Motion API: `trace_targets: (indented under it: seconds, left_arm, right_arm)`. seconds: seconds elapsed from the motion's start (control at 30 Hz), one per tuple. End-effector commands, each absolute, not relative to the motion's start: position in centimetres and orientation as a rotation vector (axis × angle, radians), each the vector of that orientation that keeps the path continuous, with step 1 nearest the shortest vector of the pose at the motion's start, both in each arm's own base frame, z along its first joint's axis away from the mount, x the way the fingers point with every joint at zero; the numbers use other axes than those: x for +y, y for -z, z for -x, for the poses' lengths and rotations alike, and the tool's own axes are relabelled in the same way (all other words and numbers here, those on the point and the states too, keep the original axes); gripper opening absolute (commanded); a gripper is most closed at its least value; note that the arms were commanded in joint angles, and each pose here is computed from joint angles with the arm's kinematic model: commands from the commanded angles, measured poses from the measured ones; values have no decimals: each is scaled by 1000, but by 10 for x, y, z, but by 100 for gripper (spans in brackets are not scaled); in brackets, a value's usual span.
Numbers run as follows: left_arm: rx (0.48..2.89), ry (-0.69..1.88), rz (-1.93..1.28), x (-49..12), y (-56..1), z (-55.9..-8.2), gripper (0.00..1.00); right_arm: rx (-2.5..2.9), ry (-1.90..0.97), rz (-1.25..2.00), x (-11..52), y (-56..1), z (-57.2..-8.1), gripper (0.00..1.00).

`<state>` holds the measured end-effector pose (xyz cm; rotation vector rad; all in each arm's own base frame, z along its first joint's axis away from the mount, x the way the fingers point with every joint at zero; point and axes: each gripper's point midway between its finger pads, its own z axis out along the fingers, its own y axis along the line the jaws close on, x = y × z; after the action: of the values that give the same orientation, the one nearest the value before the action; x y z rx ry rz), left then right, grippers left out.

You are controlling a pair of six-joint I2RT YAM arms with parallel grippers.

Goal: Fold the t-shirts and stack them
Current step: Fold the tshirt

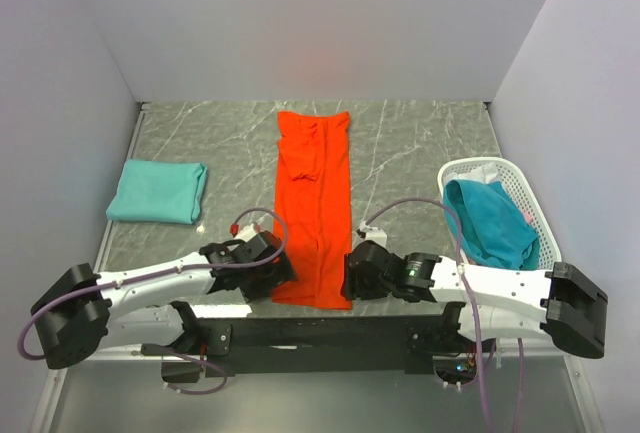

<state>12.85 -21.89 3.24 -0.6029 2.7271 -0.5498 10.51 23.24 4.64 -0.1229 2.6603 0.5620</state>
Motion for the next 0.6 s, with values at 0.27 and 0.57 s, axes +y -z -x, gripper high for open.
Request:
trace_targets:
  seconds: [0.27, 0.57]
  left_arm:
    - [2775, 400, 701, -179, -1, -101, 62]
    - [2796, 333, 700, -172, 15, -97, 42]
  right_arm:
    - [2705, -688, 92, 252, -33, -95, 53]
    - [2745, -710, 85, 252, -21, -86, 46]
